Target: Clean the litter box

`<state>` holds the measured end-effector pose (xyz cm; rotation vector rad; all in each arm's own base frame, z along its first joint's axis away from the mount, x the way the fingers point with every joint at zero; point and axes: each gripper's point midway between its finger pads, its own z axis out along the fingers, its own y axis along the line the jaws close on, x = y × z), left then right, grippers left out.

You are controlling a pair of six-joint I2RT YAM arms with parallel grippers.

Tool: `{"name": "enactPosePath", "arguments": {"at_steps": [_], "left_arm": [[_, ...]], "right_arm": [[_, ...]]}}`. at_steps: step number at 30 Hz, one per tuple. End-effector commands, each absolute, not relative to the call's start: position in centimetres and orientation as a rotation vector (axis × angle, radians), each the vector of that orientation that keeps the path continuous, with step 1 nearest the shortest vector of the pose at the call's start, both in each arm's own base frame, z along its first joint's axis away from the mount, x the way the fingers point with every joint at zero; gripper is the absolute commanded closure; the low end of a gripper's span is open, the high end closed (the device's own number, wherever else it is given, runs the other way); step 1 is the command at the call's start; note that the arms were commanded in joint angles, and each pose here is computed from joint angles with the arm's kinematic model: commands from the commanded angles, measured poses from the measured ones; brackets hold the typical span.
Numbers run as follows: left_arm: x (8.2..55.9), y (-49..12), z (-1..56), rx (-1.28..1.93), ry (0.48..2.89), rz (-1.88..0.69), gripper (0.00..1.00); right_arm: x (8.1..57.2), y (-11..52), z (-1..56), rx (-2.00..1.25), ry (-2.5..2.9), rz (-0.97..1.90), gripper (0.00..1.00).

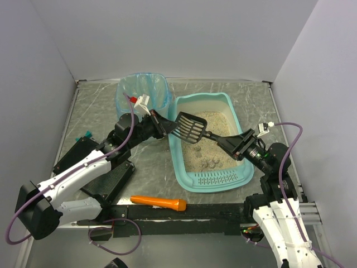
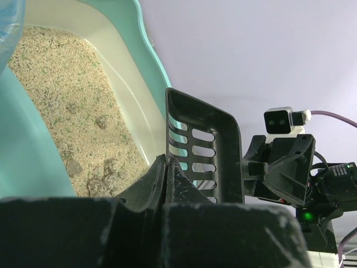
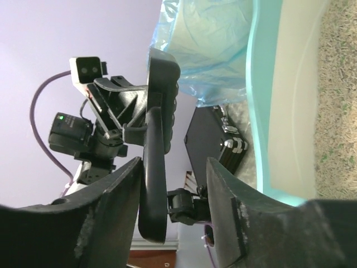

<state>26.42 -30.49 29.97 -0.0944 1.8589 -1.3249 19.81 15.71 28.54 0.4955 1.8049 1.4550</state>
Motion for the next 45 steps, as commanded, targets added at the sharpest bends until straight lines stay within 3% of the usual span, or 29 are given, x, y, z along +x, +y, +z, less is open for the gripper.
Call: {"name": "enactPosePath", "arguments": {"at_steps": [1,8,12,14,16,17,18,19,21,26,33,40,45], "left_arm": [[26.6,-31.1,31.9,-0.077,1.792,-1.388,0.99],[26.7,-31.4,31.4,-0.063,1.805,-1.381,0.99],[26.9,-31.4,30.9,-0.058,1.83,-1.357,0.99],[26.9,-31.5,30.9,-0.05,1.831,-1.354,0.99],[27.0,-31.4,30.8,-0.051,1.837,-1.344,0.96],[27.0,-31.6,30.9,-0.035,1.843,-1.339,0.83],[27.0,-31.4,30.0,-0.011,1.885,-1.293,0.39],[27.2,-31.3,29.5,-0.001,1.913,-1.258,0.21],[27.4,-30.9,29.1,0.043,1.936,-1.181,0.01],[27.2,-29.2,26.8,0.045,2.051,-1.008,0.01],[26.3,-28.1,21.2,0.04,2.264,-0.608,0.01],[25.8,-30.3,18.9,0.075,2.351,-0.661,0.01],[26.0,-28.8,17.1,0.037,2.395,-0.54,0.01]], "right_arm": [[20.1,15.6,31.4,0.468,1.698,1.502,0.51],[19.9,15.5,31.4,0.464,1.697,1.484,0.55],[19.9,15.9,31.4,0.423,1.708,1.497,0.74],[19.8,15.9,31.2,0.403,1.724,1.485,0.97],[20.1,15.5,30.4,0.418,1.743,1.423,1.0],[20.1,15.0,29.7,0.456,1.782,1.373,1.0],[20.8,14.0,29.0,0.514,1.79,1.286,1.0],[20.7,13.3,29.4,0.492,1.788,1.207,1.0],[20.2,11.8,27.0,0.579,1.886,1.062,1.0],[19.4,6.9,24.0,0.673,2.028,0.645,1.0],[21.0,5.0,21.8,0.616,2.237,0.387,1.0],[22.7,5.9,22.1,0.425,2.386,0.236,1.0],[23.2,5.9,21.0,0.315,2.475,-0.001,1.0]]}}
